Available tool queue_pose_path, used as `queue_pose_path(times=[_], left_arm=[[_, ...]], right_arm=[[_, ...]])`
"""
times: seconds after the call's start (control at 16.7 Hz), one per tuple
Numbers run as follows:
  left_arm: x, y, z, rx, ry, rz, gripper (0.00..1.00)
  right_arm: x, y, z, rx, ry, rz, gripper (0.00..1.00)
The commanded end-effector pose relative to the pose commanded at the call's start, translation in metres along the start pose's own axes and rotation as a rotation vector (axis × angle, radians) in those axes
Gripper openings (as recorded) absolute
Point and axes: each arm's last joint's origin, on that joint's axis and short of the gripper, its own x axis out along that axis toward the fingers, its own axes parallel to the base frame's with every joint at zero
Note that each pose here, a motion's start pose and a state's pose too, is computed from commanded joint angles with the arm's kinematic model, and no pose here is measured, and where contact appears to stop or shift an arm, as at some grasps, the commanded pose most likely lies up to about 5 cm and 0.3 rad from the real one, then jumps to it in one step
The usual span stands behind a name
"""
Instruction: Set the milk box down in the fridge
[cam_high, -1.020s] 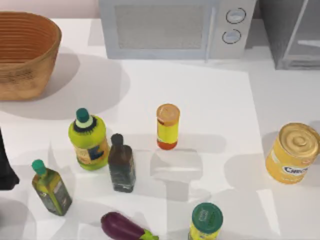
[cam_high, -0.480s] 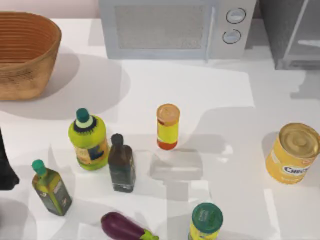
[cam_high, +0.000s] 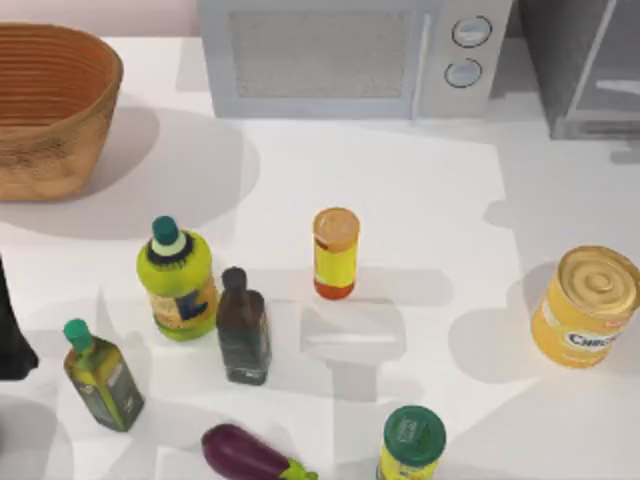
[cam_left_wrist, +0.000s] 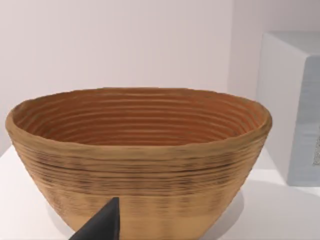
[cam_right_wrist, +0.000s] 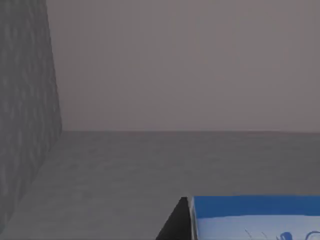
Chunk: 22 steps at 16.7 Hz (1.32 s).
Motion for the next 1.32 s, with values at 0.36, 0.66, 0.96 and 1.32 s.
queue_pose_path(times=[0.36,0.66,0.96,1.32], left_arm=[[0.000,0.000,0.000,0.000,0.000,0.000,1.00],[0.000,0.000,0.000,0.000,0.000,0.000,1.00],[0.000,0.000,0.000,0.000,0.000,0.000,1.00],[0.000,0.000,0.000,0.000,0.000,0.000,1.00]], right_arm=[[0.013,-0.011,-0.026,0.001,-0.006,0.000,0.00],[0.016,-0.009,-0.027,0.004,0.000,0.004,0.00],[0.052,-0.012,-0.023,0.003,-0.002,0.005,0.00],[0.109,-0.012,-0.013,0.004,0.001,0.005,0.00]])
